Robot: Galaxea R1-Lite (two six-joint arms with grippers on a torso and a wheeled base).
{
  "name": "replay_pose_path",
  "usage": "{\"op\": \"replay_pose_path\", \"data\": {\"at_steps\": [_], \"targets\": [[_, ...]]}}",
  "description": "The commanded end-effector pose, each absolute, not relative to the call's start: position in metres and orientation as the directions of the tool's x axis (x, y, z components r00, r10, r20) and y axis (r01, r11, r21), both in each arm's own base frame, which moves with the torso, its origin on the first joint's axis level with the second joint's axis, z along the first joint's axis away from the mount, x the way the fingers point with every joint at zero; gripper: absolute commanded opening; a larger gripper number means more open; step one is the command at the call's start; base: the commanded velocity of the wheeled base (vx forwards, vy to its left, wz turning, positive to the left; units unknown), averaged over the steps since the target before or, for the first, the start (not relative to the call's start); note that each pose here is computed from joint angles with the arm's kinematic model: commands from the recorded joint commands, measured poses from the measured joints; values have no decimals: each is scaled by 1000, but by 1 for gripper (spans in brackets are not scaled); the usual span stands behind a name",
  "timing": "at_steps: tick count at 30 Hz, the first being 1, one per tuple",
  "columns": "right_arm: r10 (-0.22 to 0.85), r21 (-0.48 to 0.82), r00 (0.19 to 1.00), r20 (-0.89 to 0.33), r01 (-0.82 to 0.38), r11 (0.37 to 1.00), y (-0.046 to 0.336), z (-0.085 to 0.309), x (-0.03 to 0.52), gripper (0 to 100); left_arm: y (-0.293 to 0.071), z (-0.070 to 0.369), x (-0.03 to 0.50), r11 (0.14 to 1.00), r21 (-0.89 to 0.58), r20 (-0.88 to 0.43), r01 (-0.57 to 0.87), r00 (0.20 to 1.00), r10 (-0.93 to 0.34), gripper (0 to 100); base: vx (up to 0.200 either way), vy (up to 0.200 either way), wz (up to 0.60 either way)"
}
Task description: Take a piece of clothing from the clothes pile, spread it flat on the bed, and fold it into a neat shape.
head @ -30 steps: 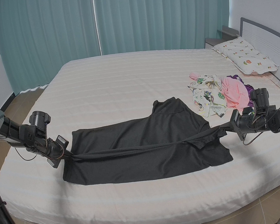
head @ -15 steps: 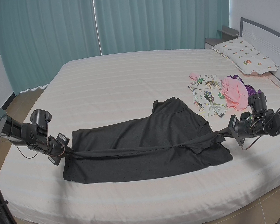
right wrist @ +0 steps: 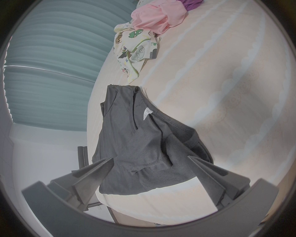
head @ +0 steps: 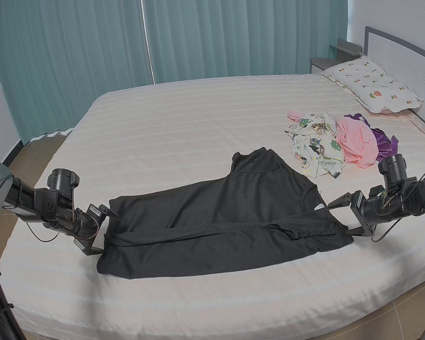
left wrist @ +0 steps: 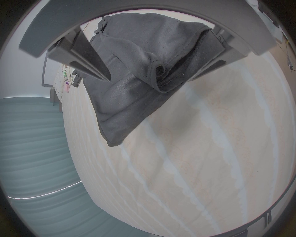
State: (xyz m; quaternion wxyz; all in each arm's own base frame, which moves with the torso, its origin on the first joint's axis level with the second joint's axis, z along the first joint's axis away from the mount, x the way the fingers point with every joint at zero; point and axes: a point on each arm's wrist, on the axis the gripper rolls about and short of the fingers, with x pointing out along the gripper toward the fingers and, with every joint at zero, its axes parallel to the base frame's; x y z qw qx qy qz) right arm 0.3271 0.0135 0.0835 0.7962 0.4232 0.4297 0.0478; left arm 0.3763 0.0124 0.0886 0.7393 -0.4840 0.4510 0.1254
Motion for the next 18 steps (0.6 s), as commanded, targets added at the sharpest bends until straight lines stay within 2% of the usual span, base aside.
{"op": "replay_pose_path", "data": {"at_steps": [1,8,11,14,16,18], "targets": [[439,718,628,-642,293,631,13,81,331,100,17,104,364,491,-622,-771,-610,589,-244,100,0,0,0],[443,723,628,-640,296,624,21,85,329,100,26,112,347,467,-639,-760,-612,595,-260,100,0,0,0],[369,725,658,-656,415,550,46,95,321,100,27,109,335,453,-643,-762,-618,576,-296,100,0,0,0],[337,708,655,-677,453,542,58,91,313,100,26,107,331,450,-645,-762,-618,568,-311,100,0,0,0],[309,698,669,-676,447,559,70,85,306,100,26,106,331,442,-657,-752,-611,579,-316,100,0,0,0],[294,708,687,-665,454,541,74,82,303,100,27,107,331,430,-668,-742,-608,592,-315,100,0,0,0]]}}
